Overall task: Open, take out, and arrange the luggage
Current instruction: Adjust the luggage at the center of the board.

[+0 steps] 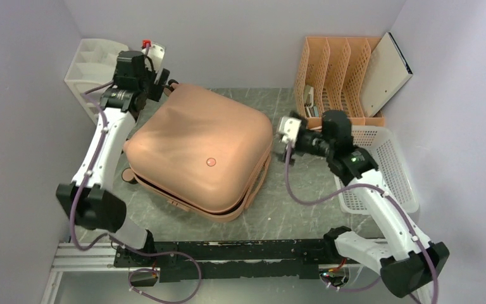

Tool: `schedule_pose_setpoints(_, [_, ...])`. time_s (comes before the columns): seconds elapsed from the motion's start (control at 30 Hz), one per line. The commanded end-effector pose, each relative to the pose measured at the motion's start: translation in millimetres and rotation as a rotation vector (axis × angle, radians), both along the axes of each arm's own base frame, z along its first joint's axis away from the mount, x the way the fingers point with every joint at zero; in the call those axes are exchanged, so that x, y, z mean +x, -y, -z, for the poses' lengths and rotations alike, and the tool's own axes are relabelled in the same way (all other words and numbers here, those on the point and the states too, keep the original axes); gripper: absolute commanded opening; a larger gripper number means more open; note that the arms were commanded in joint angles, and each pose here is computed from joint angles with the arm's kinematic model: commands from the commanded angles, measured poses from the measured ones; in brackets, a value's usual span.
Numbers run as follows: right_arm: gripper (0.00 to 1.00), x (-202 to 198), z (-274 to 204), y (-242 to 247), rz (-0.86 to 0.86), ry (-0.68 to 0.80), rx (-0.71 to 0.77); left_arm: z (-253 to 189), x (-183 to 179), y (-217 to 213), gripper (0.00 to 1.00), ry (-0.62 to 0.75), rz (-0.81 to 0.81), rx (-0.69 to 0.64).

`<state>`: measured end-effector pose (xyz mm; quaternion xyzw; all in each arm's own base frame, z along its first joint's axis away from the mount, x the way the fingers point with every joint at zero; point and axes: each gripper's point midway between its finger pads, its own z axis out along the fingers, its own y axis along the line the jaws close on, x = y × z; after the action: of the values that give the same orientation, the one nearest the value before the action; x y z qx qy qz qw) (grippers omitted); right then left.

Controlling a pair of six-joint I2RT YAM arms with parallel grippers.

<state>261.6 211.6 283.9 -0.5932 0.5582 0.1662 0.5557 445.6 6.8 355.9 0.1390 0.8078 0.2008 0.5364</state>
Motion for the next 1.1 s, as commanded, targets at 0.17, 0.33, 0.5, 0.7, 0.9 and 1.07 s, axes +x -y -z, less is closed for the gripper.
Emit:
schedule_pose_setpoints(0.17, [0.92, 110, 17, 107, 0.137, -0.004, -0.132, 58, 46, 17, 0.97, -0.160, 0.029, -0.043])
schedule_pose_setpoints(0.33, [0.92, 136, 75, 108, -0.077, -0.036, -0.191, 78, 62, 10, 0.97, -0.187, -0.017, -0.005])
schedule_pose_setpoints(0.5, [0.90, 154, 101, 87, -0.210, -0.036, -0.126, 96, 76, 9, 0.97, -0.216, -0.039, 0.002])
schedule_pose_setpoints(0.7, [0.87, 177, 125, 58, -0.261, -0.031, -0.116, 121, 86, 17, 0.97, -0.271, -0.010, -0.010])
schedule_pose_setpoints(0.9, [0.83, 187, 143, 34, -0.302, -0.041, -0.086, 139, 85, 23, 0.97, -0.304, 0.022, -0.007])
schedule_pose_setpoints(1.07, [0.77, 189, 159, 19, -0.350, -0.061, -0.090, 150, 82, 27, 0.97, -0.326, 0.037, -0.010])
